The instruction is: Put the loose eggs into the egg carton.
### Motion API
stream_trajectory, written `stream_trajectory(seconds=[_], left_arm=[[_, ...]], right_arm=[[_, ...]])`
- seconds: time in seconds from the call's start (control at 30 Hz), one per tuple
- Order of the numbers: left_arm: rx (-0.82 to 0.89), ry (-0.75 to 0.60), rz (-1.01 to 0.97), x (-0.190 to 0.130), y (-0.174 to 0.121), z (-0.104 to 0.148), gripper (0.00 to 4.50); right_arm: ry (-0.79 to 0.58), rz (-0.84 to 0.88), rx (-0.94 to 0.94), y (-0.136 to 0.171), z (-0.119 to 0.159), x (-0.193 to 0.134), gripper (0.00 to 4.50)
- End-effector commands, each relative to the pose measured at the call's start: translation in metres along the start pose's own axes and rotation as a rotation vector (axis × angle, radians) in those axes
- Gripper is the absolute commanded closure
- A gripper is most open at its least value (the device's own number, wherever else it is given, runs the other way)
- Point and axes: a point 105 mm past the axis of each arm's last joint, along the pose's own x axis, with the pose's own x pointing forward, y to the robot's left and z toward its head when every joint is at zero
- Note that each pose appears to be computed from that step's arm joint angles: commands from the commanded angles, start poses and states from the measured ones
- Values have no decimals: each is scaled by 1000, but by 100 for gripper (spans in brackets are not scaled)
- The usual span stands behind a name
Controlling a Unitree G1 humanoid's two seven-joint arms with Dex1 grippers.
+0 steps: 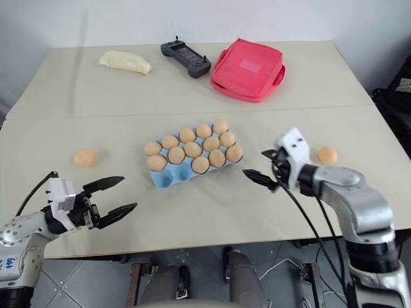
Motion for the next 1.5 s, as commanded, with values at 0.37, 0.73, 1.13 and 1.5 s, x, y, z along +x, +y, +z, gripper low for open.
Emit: stream_trajectory(seconds=[0.37, 0.73, 1.13, 1.5], left_arm=[[17, -55, -35, 13, 3, 12, 0], [18, -64, -46, 19, 0, 15, 0], [16, -68, -24, 17, -4, 15, 0], [22, -80, 7, 16, -8, 13, 0]], right_arm=[[101, -254, 81, -27, -44, -86, 3], [8, -561, 118, -81, -45, -97, 3], [-75, -693, 156, -129, -29, -72, 3], [-15, -741, 201, -162, -43, -33, 20]])
